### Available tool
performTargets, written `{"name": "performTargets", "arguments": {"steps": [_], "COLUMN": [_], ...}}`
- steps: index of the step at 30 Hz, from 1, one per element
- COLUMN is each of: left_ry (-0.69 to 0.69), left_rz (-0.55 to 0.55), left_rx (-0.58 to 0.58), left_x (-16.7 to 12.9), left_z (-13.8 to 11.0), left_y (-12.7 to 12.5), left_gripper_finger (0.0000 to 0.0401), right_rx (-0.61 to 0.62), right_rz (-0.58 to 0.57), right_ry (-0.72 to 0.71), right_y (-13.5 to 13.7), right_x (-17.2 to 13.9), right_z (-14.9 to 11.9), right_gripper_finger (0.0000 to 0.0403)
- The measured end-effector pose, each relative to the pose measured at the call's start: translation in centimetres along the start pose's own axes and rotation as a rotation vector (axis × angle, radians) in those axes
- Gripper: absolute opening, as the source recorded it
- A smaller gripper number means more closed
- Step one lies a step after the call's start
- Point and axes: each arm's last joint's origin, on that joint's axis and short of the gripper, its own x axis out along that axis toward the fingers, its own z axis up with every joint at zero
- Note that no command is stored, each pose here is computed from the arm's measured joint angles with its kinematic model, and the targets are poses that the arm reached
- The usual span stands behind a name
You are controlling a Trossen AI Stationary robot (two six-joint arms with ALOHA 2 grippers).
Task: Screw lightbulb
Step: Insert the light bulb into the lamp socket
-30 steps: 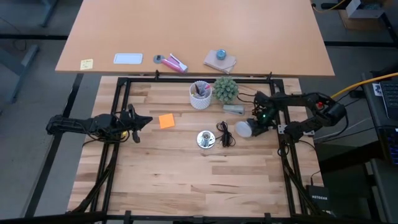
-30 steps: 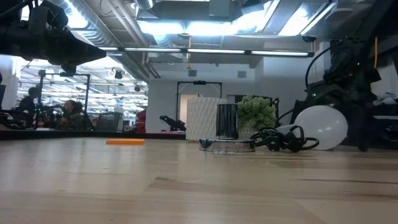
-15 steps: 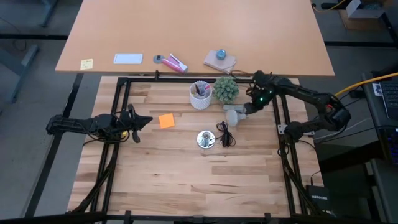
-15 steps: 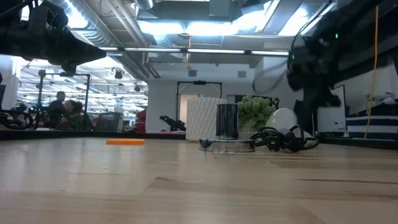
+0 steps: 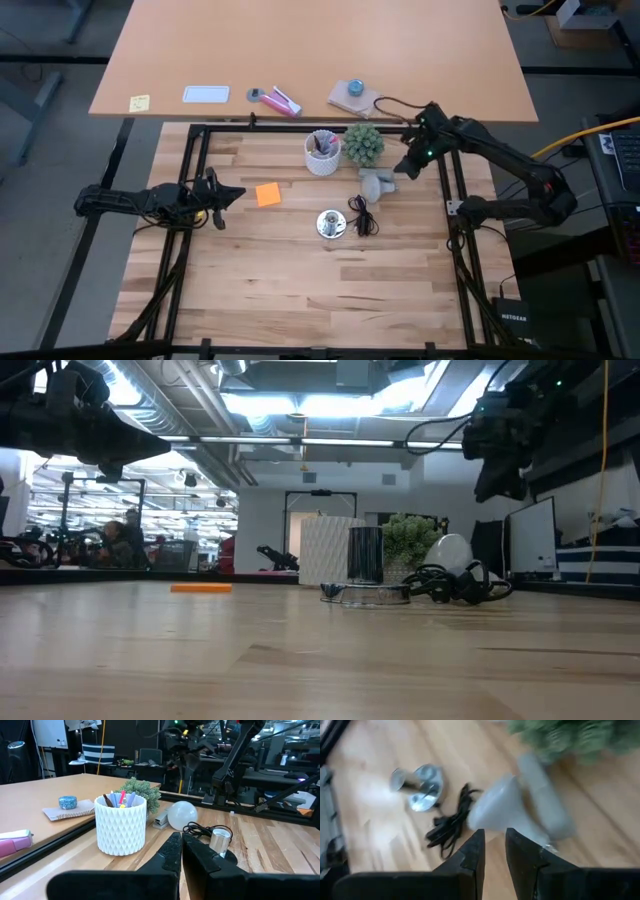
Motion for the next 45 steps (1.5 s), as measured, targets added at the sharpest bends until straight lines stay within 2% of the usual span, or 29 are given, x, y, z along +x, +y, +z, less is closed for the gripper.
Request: {"name": "performTargets", "arguments": {"steps": [3, 6, 10, 13, 16, 20, 23, 27, 30, 35, 40, 45], "left_ry": [0.000, 0.001, 0.000, 0.000, 0.000, 0.000, 0.000, 0.000, 0.000, -0.001, -0.001, -0.001], "left_rz": [0.000, 0.000, 0.000, 0.000, 0.000, 0.000, 0.000, 0.000, 0.000, 0.011, 0.016, 0.017], "left_rx": [-0.001, -0.007, -0.006, -0.006, -0.007, -0.007, -0.007, -0.002, 0.014, 0.019, 0.019, 0.019], "left_x": [0.0, 0.0, 0.0, 0.0, 0.0, 0.0, 0.0, 0.0, 0.0, 0.0, 0.0, 0.0], "left_z": [0.0, 0.0, 0.0, 0.0, 0.0, 0.0, 0.0, 0.0, 0.0, 0.0, 0.0, 0.0], "left_y": [0.0, 0.0, 0.0, 0.0, 0.0, 0.0, 0.0, 0.0, 0.0, 0.0, 0.0, 0.1], "left_gripper_finger": [0.0005, 0.0005, 0.0005, 0.0005, 0.0005, 0.0005, 0.0005, 0.0005, 0.0005, 0.0005, 0.0005, 0.0005], "right_rx": [-0.099, -0.230, -0.410, -0.487, -0.548, -0.620, -0.705, -0.720, -0.693, -0.703, -0.770, -0.743], "right_rz": [0.059, 0.035, -0.125, -0.266, -0.340, -0.305, -0.259, -0.292, -0.263, -0.074, -0.061, -0.095], "right_ry": [0.053, 0.110, 0.202, 0.266, 0.310, 0.371, 0.496, 0.633, 0.630, 0.529, 0.394, 0.329], "right_y": [0.6, 1.4, 2.1, 2.7, 3.3, 4.5, 5.2, 5.8, 6.3, 7.5, 8.3, 8.0], "right_x": [1.3, 2.8, 4.7, 6.0, 7.3, 8.4, 8.4, 8.1, 8.3, 9.1, 10.2, 12.1], "right_z": [-0.5, -0.7, -0.9, -0.9, -1.0, -1.7, -2.9, -4.3, -4.5, -4.2, -3.2, -2.2], "right_gripper_finger": [0.0076, 0.0076, 0.0076, 0.0076, 0.0076, 0.0076, 0.0076, 0.0076, 0.0076, 0.0076, 0.0076, 0.0076]}}
